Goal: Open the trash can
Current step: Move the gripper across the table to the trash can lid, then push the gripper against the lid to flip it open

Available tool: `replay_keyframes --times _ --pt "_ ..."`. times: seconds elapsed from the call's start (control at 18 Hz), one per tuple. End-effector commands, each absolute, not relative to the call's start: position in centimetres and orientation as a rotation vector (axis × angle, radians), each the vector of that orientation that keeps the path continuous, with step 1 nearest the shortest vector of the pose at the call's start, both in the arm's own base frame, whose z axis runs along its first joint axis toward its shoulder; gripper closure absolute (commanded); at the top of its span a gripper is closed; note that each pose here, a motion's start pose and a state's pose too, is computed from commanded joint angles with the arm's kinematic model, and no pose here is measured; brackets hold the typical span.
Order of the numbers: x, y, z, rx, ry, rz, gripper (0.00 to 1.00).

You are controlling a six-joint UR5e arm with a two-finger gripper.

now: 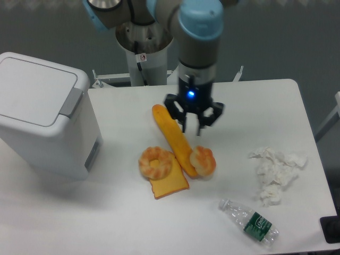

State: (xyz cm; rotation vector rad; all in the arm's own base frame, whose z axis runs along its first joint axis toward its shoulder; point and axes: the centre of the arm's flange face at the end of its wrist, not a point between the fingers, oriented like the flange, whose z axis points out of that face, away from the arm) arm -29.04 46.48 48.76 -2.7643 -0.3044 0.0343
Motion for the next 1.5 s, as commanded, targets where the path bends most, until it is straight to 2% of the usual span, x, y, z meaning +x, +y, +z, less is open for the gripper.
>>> replay_keyframes --times 0.28,0.56,0.89,1.5 --pt "-24.5 48.2 51.3 -2.665 -0.391 -0.075 0.91" --pt "-20.7 49.9 51.6 -2.645 -0.397 -0.17 0.92" --pt "-16.7 51.3 50.9 -2.668 -0.34 -0.231 0.92" --pt "-14.6 50.1 51.3 -2.687 -0.35 -0.257 0.91"
